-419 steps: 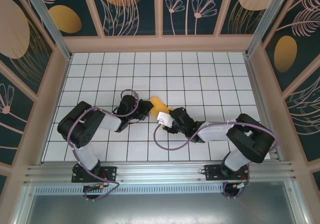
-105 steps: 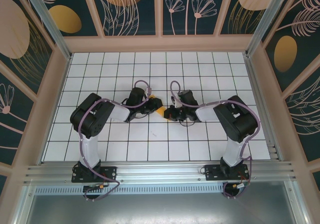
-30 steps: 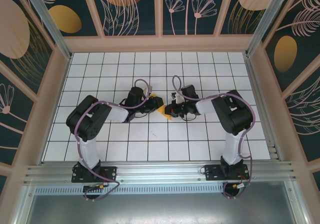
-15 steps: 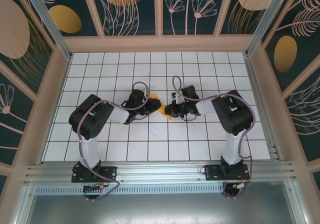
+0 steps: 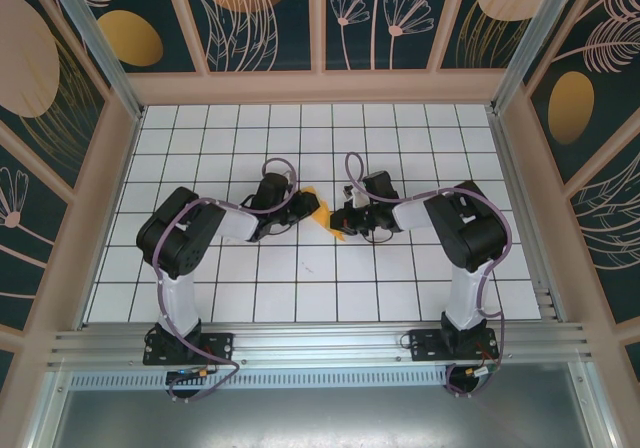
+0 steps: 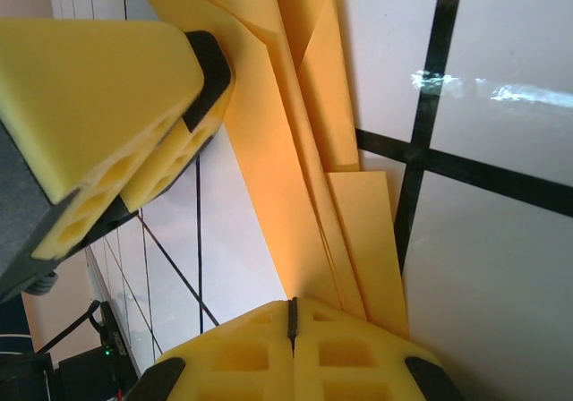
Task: Fold a paper plane with a square sheet of paper (pick it up from the middle)
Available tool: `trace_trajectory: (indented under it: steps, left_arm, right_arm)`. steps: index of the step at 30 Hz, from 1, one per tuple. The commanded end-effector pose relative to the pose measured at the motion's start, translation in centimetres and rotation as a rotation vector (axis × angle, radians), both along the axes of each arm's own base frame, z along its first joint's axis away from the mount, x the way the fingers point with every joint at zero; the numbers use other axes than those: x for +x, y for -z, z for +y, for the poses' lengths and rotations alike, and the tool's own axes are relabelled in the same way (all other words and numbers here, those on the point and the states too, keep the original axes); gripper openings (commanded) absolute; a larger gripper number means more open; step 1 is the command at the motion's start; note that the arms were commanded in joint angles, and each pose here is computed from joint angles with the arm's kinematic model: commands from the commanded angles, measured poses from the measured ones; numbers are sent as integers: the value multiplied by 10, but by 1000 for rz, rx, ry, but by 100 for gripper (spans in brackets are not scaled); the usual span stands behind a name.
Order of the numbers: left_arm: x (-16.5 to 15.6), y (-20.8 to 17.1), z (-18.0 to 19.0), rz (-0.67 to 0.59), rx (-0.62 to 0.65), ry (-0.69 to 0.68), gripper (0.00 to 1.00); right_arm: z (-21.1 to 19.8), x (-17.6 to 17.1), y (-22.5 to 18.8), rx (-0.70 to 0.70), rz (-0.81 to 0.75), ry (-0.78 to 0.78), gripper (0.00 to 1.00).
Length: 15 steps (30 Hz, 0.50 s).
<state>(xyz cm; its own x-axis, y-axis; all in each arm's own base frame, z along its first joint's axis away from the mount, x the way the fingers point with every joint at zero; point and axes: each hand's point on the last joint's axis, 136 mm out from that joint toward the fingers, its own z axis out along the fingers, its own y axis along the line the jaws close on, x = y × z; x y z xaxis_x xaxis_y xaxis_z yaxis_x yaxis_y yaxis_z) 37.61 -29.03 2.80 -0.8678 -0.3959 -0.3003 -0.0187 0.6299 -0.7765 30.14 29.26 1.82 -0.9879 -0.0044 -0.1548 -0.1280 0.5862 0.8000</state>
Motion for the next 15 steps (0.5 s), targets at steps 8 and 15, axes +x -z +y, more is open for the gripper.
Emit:
trace_trajectory:
  steps: [8, 15]
  left_arm:
    - [19, 37, 50, 41, 169, -96, 28]
    - [28, 39, 67, 41, 202, -119, 29]
  right_arm:
    - [-36, -33, 52, -186, 147, 36, 0]
    - [-34, -31, 51, -179, 147, 35, 0]
